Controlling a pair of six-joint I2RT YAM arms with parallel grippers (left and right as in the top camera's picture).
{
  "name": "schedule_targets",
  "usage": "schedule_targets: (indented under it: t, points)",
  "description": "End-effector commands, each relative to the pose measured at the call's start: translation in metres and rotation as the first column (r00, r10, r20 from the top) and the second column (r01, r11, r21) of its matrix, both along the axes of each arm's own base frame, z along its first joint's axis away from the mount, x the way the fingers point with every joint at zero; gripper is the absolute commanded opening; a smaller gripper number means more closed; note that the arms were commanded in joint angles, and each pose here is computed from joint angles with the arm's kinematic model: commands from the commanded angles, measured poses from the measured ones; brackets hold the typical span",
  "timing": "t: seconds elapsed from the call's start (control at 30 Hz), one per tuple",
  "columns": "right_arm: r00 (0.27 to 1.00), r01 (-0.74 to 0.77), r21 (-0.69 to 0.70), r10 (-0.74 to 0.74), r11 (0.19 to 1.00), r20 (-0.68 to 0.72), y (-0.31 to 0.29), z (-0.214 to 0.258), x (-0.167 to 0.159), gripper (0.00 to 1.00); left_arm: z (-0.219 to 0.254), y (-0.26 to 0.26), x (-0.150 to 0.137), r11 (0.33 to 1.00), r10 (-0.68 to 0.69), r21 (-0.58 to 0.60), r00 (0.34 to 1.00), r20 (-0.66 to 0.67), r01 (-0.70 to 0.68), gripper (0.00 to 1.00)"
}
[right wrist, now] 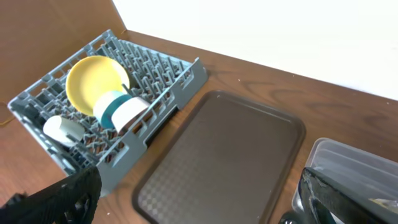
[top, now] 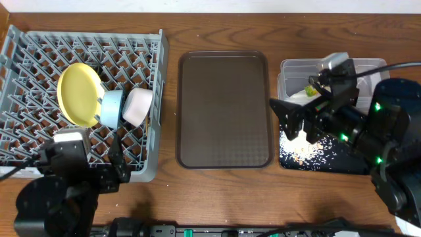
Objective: Sort waste into correct bins and load items into the dishwasher
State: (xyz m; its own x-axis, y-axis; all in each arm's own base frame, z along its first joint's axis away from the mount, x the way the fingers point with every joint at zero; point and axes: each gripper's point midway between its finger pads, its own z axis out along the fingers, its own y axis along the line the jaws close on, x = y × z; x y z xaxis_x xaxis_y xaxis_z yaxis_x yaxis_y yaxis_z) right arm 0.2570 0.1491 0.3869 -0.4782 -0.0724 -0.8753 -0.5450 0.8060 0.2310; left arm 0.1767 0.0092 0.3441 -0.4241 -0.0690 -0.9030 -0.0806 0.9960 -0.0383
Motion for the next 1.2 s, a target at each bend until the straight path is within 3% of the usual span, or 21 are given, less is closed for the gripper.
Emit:
schedule_targets:
  t: [0.0, 0.3, 0.47, 0.7, 0.93, 1.17]
  points:
    - [1.0, -0.029, 0.014, 0.029, 0.999, 0.002, 0.002, 0.004, -0.007, 0.99, 0.001, -0.005, -0.004, 0.999, -0.019, -0.028, 1.0, 0.005, 0.019, 0.92]
    - [0.997, 0.005, -0.069, -0.01, 0.998, -0.079, -0.011, -0.021, -0.016, 0.99, -0.018, -0.005, -0.014, 1.0, -0.019, -0.027, 0.997, -0.08, 0.017, 0.92]
    - [0.999, -0.012, -0.175, 0.017, 0.985, 0.028, -0.023, -0.014, -0.029, 0.99, -0.028, -0.004, -0.02, 1.0, -0.019, -0.026, 0.992, -0.127, 0.015, 0.92]
    - [0.962, 0.263, -0.27, -0.232, 0.926, 0.142, -0.081, -0.029, -0.031, 0.99, -0.033, -0.004, -0.024, 1.0, -0.018, -0.026, 0.988, -0.155, 0.015, 0.92]
    - [0.897, 0.425, -0.178, -0.386, 0.888, 0.215, -0.11, -0.106, -0.019, 0.99, -0.033, -0.004, -0.024, 1.0, -0.018, -0.026, 0.988, -0.155, 0.015, 0.92]
    - [0.84, 0.474, -0.072, -0.426, 0.878, 0.337, -0.117, -0.164, -0.02, 0.99, -0.033, -0.004, -0.024, 1.0, -0.018, -0.026, 0.988, -0.155, 0.015, 0.92]
